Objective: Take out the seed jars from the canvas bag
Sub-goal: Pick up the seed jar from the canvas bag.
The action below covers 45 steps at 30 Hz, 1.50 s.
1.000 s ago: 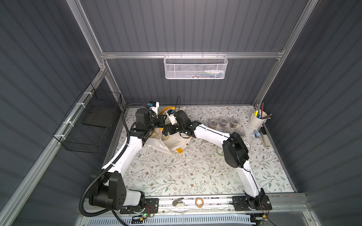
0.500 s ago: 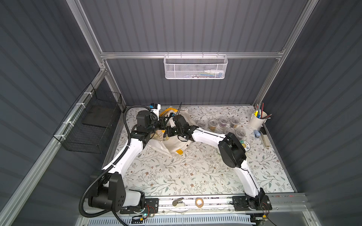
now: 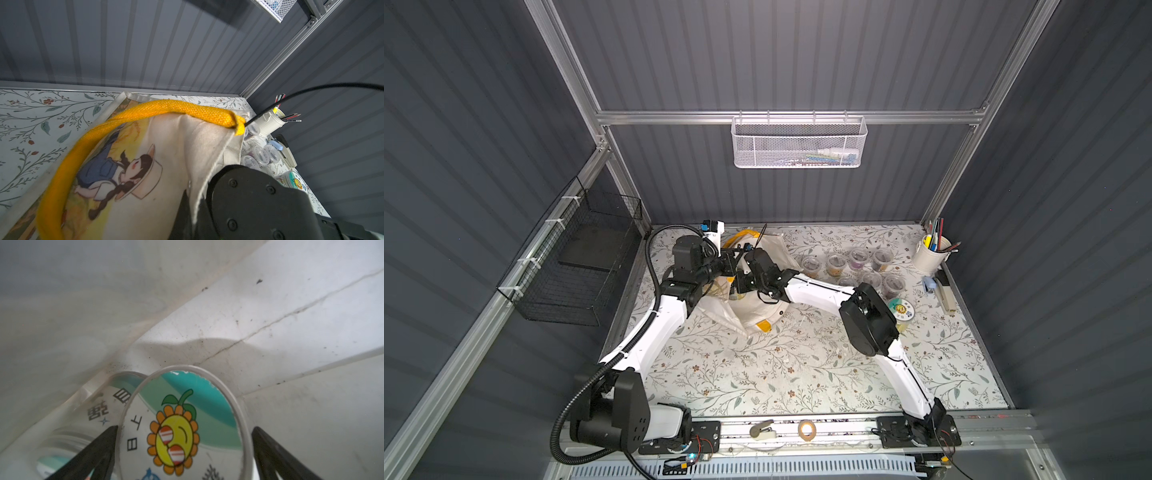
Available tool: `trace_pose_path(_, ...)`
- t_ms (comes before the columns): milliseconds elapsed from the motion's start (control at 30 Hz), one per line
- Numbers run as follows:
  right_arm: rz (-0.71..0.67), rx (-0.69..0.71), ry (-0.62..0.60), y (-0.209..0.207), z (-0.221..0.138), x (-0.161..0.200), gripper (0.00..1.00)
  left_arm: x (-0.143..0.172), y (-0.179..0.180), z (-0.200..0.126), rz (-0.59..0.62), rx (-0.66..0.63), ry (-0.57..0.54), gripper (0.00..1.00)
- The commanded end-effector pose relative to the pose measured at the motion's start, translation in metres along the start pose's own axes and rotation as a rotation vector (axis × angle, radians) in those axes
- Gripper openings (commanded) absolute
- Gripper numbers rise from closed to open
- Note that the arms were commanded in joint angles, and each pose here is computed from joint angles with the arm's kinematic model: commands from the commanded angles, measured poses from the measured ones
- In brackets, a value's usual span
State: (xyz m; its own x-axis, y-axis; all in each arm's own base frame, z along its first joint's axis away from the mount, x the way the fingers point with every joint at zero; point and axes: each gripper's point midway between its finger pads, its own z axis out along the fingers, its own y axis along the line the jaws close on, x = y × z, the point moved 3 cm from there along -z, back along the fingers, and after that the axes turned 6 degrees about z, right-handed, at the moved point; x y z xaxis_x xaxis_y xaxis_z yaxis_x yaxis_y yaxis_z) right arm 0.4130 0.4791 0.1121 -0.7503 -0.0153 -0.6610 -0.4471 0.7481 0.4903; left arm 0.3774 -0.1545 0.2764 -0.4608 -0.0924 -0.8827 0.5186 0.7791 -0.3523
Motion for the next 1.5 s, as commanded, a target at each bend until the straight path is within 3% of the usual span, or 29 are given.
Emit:
trace_pose_path(0,0.015,0.143,0.007,-0.034,-0.005,-0.001,0.96,-0.017,-0.019,-0.011,0.036,0.067,-0.069,0.0)
trace_pose_path(500,0.005,0.226,-0.021,-0.058,-0.019,-0.012,0.97,-0.015,-0.017,-0.009,0.035,0.057,-0.063,0.0)
trace_pose_path(1233,-0.095,0.107,-0.007,-0.023,-0.008,-0.006,0.99,-0.015,-0.017,-0.008,0.031,0.062,-0.062,0.0)
trace_pose_path(1467,-0.133,0.167,0.047,-0.032,0.006,0.006,0.99,-0.015,-0.017,-0.008,0.029,0.064,-0.062,0.0)
